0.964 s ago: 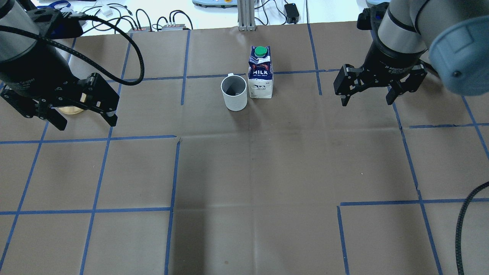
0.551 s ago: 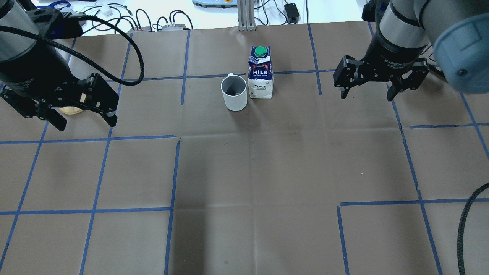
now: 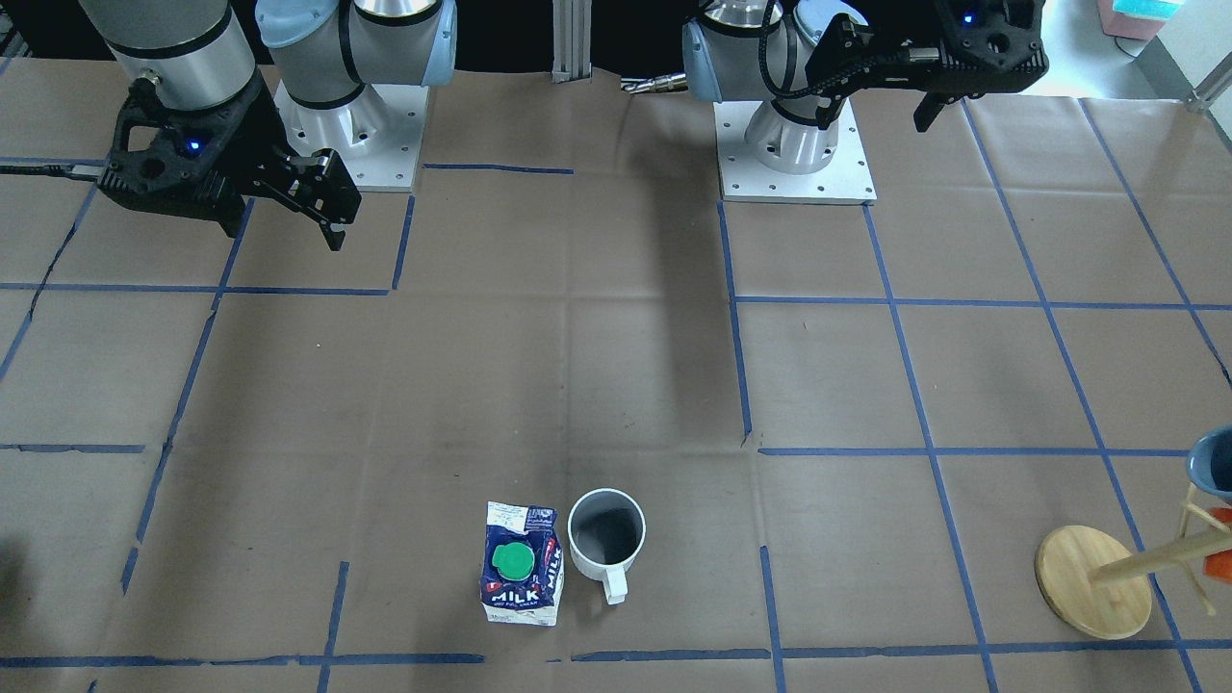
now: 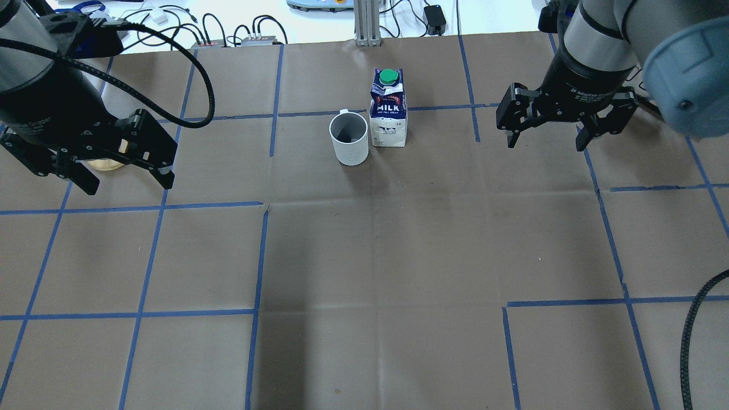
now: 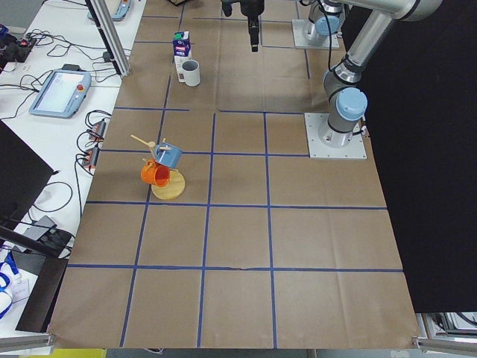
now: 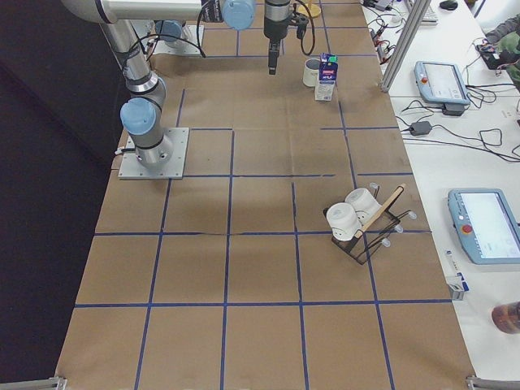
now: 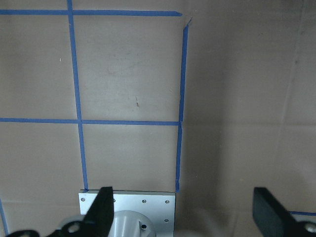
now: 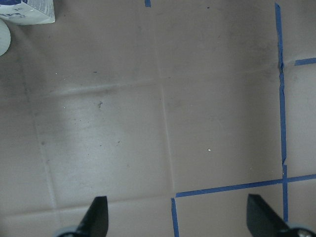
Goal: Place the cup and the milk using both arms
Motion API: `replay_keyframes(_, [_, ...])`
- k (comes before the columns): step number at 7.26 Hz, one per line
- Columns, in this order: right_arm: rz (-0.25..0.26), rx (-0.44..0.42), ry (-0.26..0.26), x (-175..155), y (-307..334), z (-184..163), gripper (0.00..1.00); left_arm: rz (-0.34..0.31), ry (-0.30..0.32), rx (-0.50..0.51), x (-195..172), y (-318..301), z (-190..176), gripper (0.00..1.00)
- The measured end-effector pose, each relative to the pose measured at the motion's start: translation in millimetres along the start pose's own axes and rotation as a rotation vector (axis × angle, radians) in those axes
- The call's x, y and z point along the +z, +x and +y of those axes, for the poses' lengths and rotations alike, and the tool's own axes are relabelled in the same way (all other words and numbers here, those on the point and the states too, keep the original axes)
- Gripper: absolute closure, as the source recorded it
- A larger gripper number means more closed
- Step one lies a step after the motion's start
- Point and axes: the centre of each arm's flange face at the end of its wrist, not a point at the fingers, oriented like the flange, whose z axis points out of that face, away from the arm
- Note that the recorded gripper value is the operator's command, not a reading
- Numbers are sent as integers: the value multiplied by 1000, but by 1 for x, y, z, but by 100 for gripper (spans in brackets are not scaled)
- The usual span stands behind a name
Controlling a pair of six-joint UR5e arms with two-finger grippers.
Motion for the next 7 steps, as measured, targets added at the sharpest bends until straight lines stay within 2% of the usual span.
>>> replay_keyframes(7, [2, -29, -7, 4, 2, -2, 0, 0, 0, 1, 0, 0, 0, 0])
